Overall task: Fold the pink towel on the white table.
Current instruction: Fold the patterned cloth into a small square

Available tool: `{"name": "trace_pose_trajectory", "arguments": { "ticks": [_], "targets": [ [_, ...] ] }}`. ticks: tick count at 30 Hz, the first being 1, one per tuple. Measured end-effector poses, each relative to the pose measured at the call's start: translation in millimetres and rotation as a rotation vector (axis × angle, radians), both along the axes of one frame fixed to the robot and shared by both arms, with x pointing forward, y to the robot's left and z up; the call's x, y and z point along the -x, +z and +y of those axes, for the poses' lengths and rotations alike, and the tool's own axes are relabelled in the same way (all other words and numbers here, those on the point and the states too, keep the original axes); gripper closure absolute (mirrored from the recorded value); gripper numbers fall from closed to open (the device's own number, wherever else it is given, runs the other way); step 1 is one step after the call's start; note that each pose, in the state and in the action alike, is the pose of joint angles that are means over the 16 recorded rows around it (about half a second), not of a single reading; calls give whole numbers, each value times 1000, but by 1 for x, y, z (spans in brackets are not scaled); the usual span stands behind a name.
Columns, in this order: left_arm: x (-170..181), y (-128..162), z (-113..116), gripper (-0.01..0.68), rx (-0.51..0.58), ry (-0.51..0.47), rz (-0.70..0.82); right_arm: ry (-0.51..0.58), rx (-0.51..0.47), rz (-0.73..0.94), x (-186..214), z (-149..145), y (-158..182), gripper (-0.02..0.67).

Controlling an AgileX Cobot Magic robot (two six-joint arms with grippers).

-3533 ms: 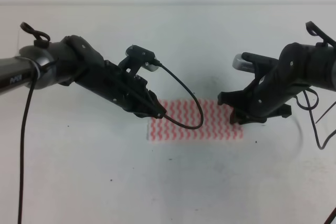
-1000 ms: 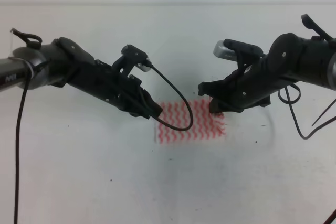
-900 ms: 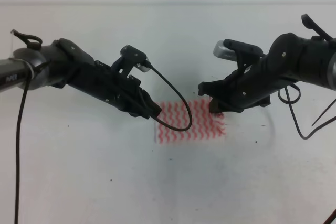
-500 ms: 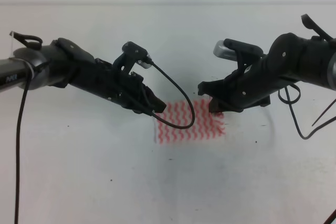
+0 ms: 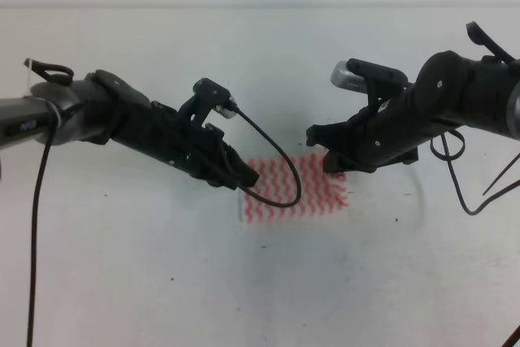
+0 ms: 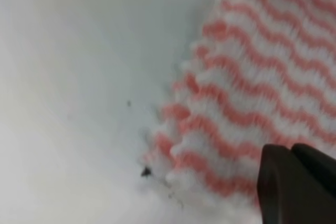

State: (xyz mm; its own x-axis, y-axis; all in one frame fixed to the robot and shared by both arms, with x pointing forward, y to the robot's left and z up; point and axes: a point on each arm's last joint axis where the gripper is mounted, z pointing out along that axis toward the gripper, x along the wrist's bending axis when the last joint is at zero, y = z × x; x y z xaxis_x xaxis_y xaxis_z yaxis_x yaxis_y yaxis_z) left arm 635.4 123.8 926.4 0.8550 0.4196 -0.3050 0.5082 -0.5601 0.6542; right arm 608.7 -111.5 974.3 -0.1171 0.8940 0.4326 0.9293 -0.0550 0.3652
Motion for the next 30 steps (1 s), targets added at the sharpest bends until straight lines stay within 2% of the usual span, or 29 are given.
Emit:
{"name": "trace_pose_trajectory", "arguments": {
  "ticks": [16, 30],
  "targets": [
    [-2, -18, -2, 678, 21, 18, 51, 8, -21, -16, 0, 8, 7, 665],
    [0, -13, -3, 678, 38, 5, 50, 14, -40, -25, 1, 15, 10, 666]
  ]
}}
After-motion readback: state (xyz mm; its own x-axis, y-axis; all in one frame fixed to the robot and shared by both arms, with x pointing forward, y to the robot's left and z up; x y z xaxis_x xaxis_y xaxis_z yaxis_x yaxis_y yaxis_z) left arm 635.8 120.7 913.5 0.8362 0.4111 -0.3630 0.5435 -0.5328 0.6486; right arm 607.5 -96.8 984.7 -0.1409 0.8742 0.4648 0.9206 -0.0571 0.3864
